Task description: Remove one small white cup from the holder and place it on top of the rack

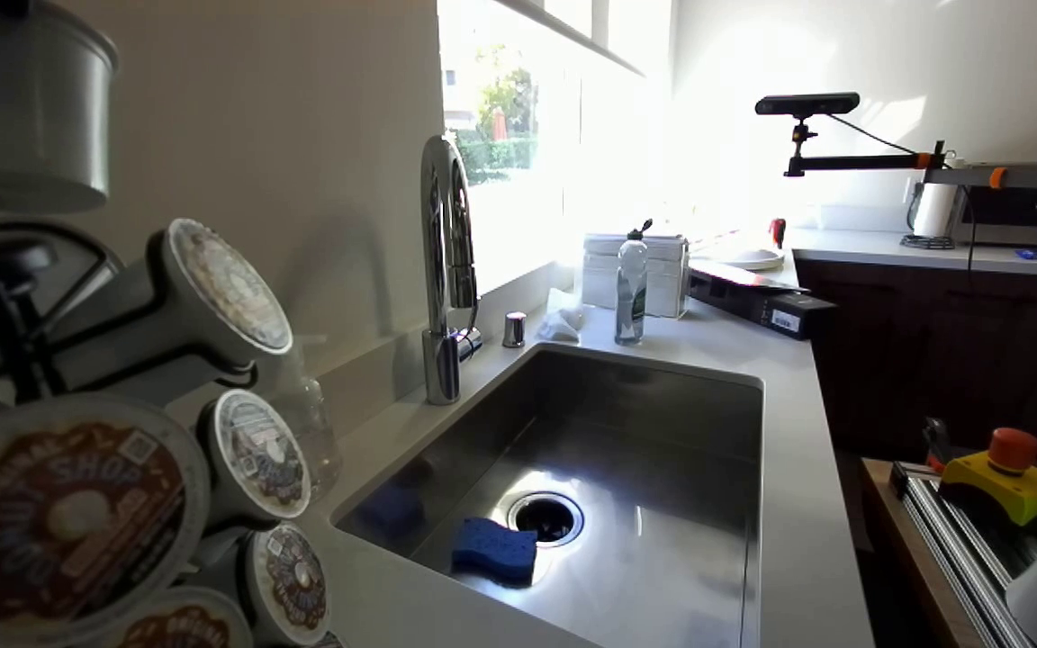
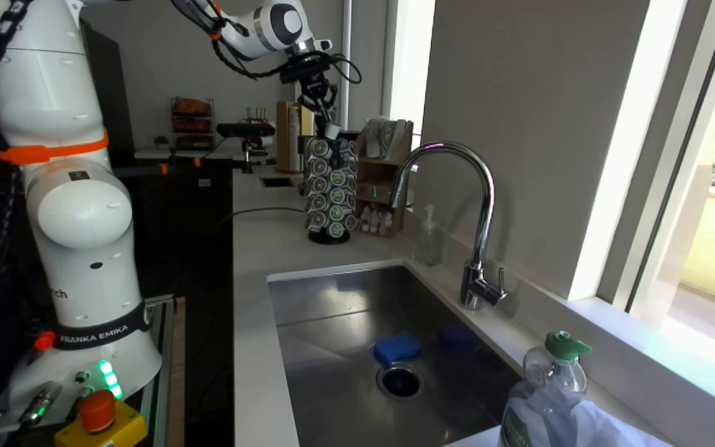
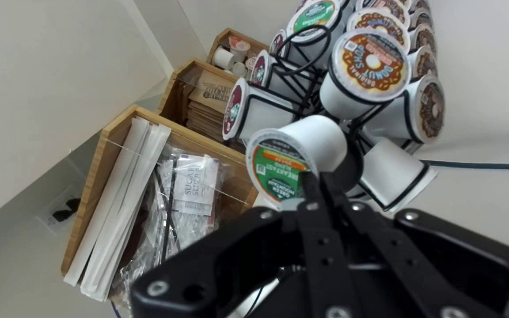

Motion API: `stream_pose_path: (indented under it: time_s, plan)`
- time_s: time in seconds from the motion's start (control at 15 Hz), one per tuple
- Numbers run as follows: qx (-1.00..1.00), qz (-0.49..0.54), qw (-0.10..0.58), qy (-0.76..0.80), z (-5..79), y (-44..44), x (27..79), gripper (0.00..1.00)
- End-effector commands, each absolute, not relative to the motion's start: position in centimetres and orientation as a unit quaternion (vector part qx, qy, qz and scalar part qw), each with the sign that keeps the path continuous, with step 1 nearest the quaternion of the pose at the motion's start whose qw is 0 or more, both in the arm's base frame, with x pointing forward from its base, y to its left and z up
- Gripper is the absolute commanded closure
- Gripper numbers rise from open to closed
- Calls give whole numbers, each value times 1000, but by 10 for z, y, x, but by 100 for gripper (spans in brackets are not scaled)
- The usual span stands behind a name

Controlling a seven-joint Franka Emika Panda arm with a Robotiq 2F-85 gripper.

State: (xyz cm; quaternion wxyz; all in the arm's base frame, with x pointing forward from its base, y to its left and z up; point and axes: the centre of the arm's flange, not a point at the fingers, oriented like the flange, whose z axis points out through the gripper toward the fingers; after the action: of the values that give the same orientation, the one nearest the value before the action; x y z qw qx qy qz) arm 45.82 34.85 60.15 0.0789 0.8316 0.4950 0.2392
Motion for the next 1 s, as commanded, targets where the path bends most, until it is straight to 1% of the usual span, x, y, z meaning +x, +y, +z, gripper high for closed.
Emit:
stream_pose_path:
  time_s: [0.0, 0.2, 0.6, 0.93]
  plan:
    - [805, 245, 107, 530, 600, 360, 461, 99]
    - [795, 250, 113, 541, 598, 363, 463, 99]
    - [780, 269, 105, 555, 593, 369, 465, 99]
    - [764, 265, 111, 577, 585, 372, 467, 99]
